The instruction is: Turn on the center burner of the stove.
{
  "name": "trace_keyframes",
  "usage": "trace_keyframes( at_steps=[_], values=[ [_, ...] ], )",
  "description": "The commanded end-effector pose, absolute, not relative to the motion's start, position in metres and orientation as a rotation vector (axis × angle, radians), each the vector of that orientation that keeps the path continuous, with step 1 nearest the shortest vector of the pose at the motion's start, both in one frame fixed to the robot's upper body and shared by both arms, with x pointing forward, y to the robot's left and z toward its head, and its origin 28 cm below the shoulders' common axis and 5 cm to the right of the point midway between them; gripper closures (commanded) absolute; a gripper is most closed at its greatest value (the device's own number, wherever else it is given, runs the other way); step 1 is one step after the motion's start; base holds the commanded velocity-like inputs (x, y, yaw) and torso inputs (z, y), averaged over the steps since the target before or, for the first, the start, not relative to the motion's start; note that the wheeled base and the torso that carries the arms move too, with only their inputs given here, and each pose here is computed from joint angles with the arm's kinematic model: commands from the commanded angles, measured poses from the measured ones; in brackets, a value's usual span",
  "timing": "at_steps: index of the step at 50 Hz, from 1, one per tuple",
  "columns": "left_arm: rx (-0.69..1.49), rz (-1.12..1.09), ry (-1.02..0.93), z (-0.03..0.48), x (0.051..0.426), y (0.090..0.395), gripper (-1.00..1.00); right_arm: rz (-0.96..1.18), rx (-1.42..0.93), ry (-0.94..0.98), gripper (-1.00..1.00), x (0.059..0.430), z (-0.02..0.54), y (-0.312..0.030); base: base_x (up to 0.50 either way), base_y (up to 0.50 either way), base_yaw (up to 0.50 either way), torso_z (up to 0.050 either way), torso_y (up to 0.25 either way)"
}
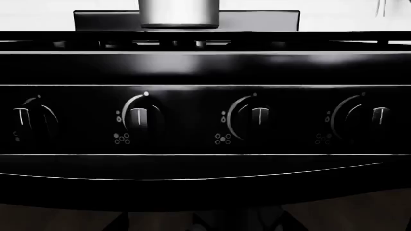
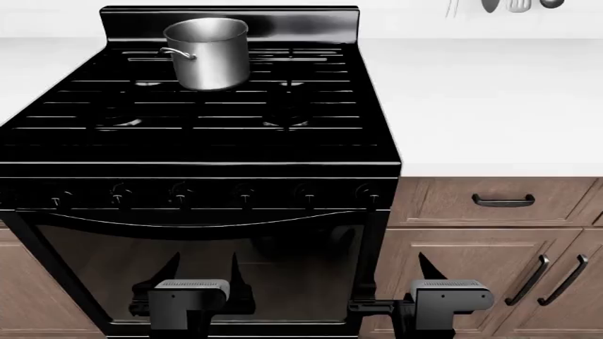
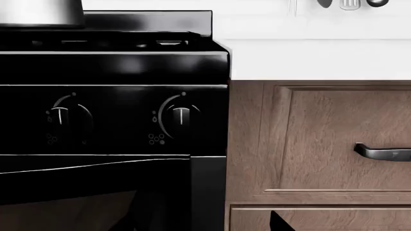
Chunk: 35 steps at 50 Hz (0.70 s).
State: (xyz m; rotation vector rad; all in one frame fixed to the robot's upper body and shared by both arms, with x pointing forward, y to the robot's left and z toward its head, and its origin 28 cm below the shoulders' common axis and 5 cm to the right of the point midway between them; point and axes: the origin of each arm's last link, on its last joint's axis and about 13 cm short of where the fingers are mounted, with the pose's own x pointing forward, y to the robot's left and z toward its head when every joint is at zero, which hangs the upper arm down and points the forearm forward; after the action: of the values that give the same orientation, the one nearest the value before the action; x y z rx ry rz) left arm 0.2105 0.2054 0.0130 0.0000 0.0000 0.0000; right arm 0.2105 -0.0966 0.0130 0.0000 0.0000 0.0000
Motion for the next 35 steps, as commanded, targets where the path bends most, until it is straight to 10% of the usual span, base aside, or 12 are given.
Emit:
trace_keyframes(
  at_steps=[1, 35],
  values=[
    [0.002, -0.001, 0.003, 0.0120, 0.2101, 0.2054, -1.00, 0.015, -0.003, -0.008, -1.00, 0.2098, 0.0121, -0.0959, 0.00, 0.00, 0.00, 0.000, 0.000],
    [0.011, -0.014, -0.005, 0.0146, 0.2108, 0.2059, -1.00, 0.031, -0.009, 0.038, -1.00, 0.2084, 0.0068, -0.0949, -0.04, 0.37, 0.00, 0.000, 0.000]
  ],
)
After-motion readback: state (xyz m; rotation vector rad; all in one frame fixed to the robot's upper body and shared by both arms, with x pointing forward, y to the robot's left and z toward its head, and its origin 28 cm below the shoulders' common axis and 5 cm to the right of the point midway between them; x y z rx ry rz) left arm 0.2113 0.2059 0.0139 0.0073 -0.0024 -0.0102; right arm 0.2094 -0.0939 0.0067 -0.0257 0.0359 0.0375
